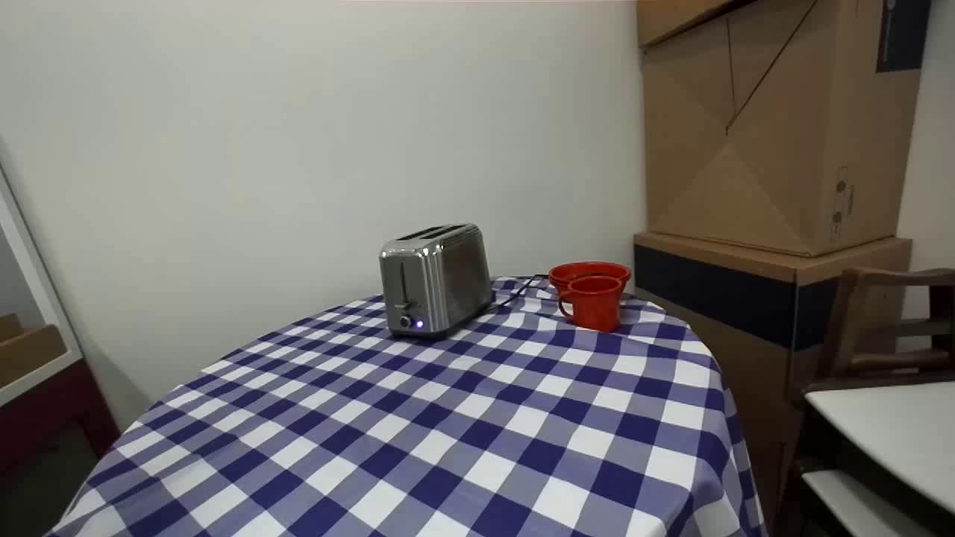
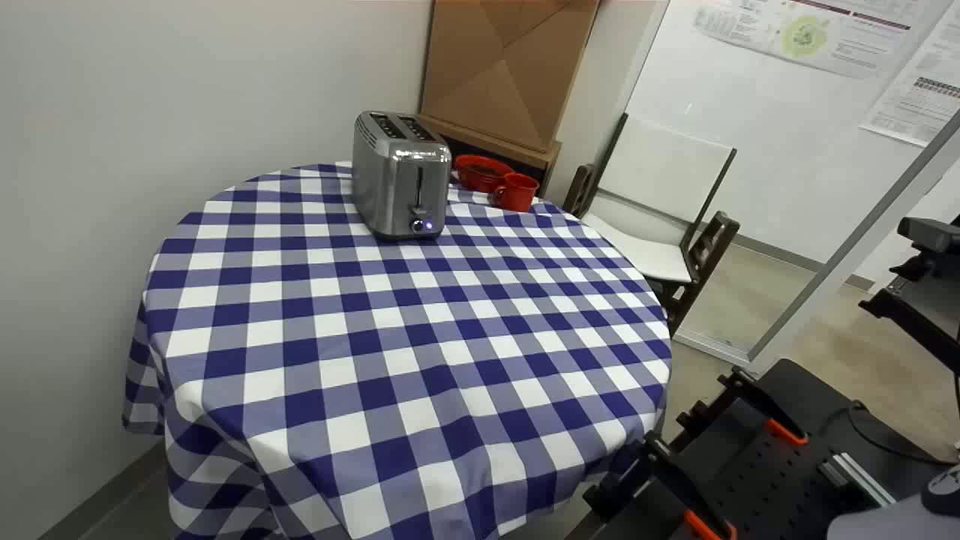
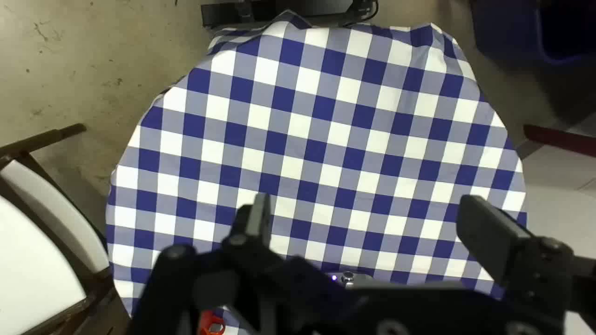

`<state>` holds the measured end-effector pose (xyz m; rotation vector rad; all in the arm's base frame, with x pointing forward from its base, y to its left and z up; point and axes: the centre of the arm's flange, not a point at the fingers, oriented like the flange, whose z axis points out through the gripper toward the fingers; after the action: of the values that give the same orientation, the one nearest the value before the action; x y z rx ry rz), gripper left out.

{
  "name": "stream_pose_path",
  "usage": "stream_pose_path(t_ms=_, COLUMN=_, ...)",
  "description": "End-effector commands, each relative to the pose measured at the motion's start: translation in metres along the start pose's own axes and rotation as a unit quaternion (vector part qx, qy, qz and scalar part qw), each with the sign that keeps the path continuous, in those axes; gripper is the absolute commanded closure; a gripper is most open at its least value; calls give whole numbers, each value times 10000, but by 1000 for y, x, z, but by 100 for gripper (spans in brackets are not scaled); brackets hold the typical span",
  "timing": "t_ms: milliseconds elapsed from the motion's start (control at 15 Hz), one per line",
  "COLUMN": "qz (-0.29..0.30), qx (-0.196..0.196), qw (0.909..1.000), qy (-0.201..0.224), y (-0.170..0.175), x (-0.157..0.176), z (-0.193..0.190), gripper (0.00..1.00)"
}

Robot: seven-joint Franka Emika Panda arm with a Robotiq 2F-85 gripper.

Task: Press the button on the toaster

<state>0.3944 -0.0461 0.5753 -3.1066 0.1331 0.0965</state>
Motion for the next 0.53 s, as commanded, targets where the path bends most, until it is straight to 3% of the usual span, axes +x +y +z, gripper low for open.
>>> stream_pose_path(t_ms=0, qz=0, qx=0, qw=10000, qy=1, y=0, x=0, z=0, gripper=0)
stream_pose_path(t_ms=267, qz=64, qx=-84, qw=9999, qy=87, y=-3, x=3, z=3, gripper=0)
stream_pose_path(t_ms=467, qz=282, qx=-389, qw=9963, qy=711, y=-10, x=17, z=15, gripper=0)
